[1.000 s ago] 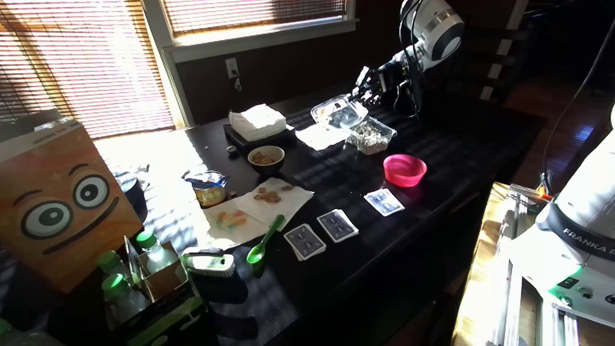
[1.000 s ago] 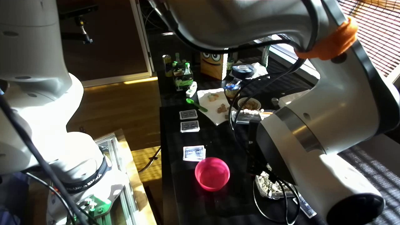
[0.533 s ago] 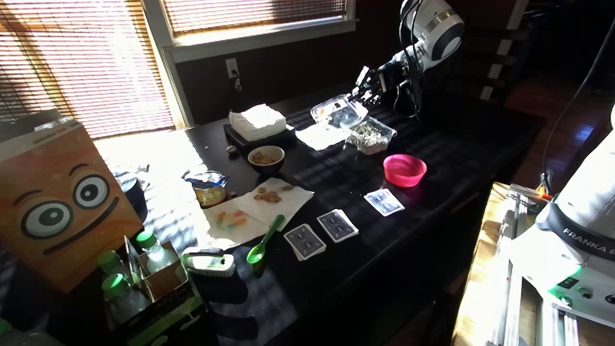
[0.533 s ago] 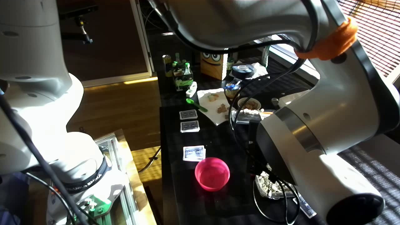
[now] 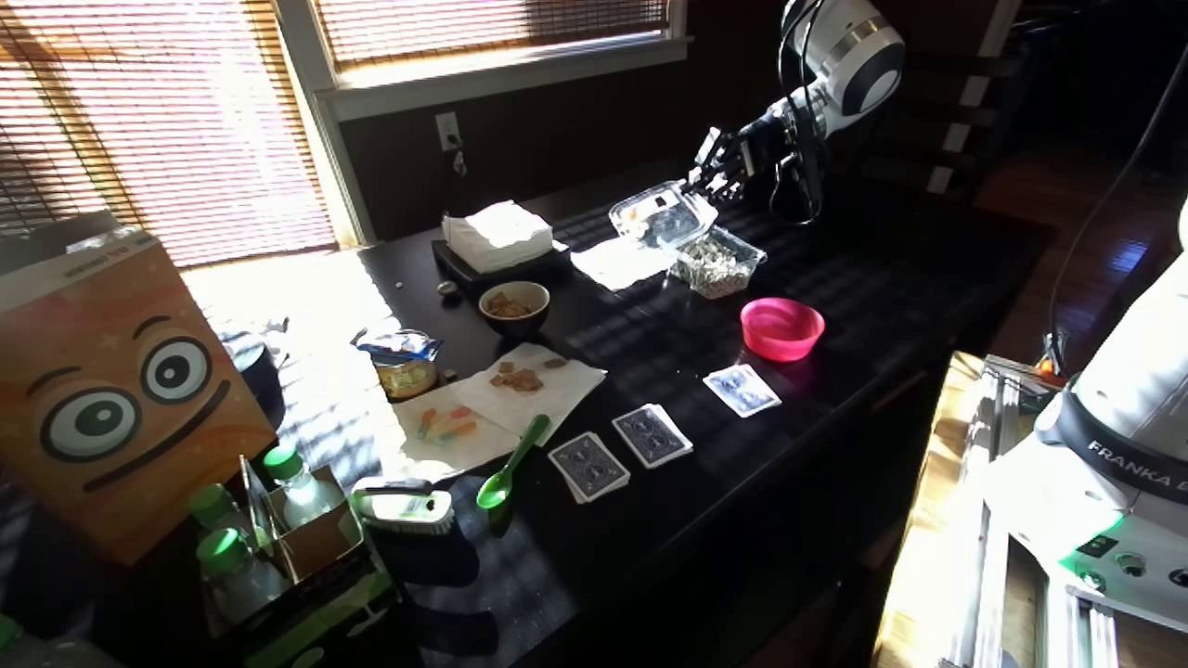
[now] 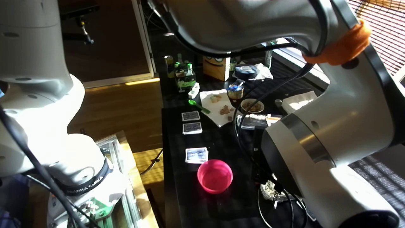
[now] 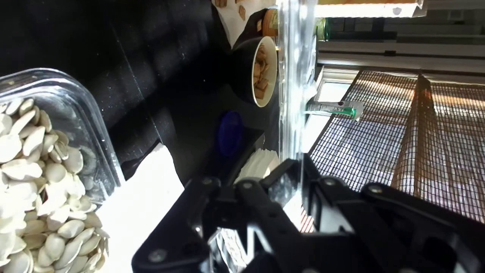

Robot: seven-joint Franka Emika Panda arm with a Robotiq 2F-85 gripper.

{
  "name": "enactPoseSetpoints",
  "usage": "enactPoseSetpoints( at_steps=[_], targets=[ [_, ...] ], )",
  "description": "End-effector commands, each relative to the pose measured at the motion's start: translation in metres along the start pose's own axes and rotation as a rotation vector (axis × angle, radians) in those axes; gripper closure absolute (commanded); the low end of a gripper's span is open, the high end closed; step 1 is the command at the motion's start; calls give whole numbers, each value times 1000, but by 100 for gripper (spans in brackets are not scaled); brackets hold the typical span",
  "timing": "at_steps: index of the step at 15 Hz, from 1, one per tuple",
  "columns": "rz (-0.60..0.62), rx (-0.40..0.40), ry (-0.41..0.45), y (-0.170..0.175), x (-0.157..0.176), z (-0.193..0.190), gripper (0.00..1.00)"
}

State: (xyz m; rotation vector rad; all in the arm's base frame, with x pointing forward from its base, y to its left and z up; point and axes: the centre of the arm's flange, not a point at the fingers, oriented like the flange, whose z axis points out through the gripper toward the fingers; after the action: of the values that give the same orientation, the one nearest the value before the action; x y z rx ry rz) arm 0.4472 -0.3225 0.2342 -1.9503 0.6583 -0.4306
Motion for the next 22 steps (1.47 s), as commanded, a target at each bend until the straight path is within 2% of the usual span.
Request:
enactPoseSetpoints(
  at_steps=[1,16,22],
  targets=[
    [4,9,25,5,8,-19,98],
    [27,-24,174,25,26,-98,98],
    [20,-82,236,30,25,-118,98]
  ],
)
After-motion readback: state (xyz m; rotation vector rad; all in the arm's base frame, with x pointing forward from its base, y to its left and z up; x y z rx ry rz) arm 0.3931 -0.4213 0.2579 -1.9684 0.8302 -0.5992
